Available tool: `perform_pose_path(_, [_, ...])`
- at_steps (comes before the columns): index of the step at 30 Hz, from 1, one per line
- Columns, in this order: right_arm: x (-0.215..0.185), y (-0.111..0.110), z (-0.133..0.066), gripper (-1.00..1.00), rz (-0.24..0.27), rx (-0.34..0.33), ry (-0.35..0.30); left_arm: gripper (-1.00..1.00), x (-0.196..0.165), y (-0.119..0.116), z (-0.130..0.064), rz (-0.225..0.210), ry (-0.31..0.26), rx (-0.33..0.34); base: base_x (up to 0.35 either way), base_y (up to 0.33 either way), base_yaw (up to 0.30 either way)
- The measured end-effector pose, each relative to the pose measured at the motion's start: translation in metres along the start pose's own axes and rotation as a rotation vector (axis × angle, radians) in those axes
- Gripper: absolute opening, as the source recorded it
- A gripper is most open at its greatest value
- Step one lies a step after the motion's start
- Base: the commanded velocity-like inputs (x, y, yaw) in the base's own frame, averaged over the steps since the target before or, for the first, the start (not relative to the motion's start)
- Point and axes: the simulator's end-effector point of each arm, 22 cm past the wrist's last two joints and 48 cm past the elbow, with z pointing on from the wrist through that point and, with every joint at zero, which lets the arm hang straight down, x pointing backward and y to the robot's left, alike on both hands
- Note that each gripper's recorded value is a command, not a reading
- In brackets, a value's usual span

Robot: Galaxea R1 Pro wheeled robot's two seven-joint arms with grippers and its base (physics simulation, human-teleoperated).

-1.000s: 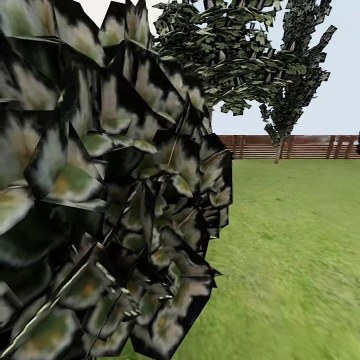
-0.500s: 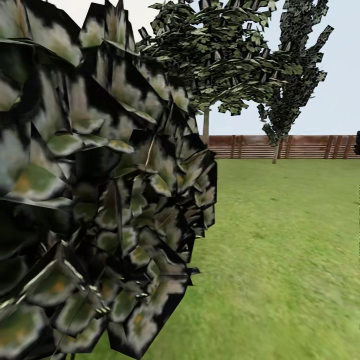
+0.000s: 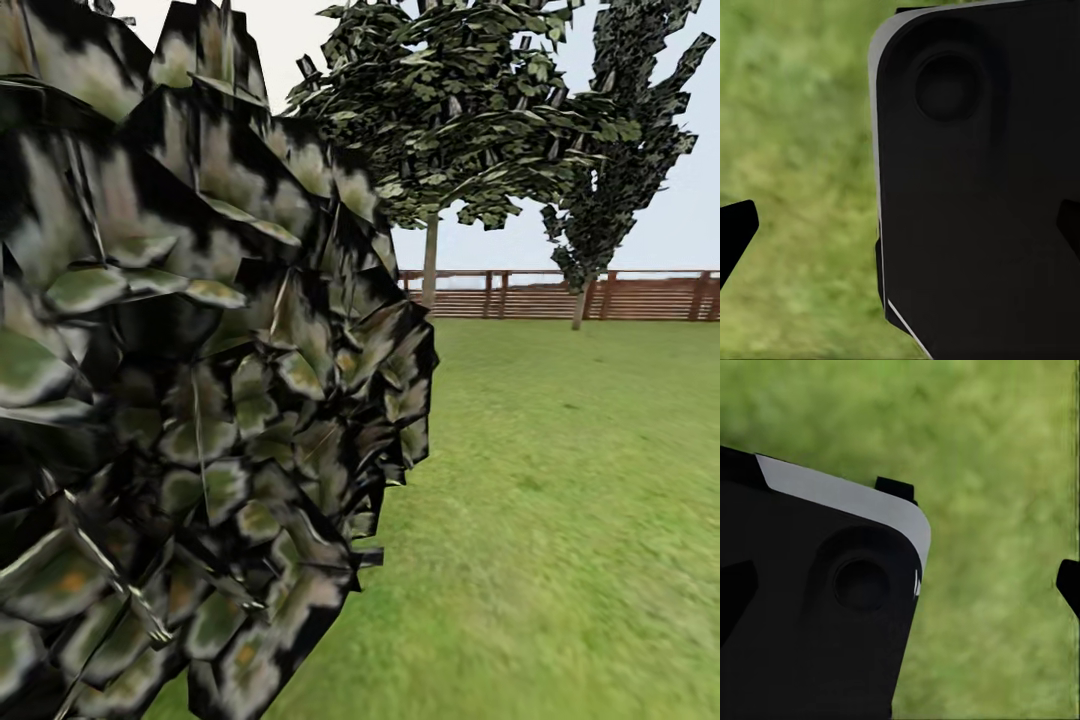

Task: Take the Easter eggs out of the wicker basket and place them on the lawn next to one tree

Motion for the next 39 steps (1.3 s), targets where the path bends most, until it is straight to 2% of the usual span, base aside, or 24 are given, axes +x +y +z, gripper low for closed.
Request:
perform_pose_path(8, [0.0002,0.0006,0.0000,1.00,0.000,-0.003,0.000,1.00,-0.0001,0.0000,0.0000,0.001,0.000,0.000,0.195,-0.279,-0.006])
perform_pose_path(29, [0.0001,0.0014,0.0000,1.00,0.000,-0.006,-0.001,1.00,-0.0002,0.0000,0.0000,0.001,0.000,0.000,0.195,-0.279,-0.277])
perform_pose_path(39, [0.0001,0.0014,0.0000,1.00,0.000,-0.006,0.000,1.00,-0.0001,0.0000,0.0000,0.001,0.000,0.000,0.195,-0.279,-0.076])
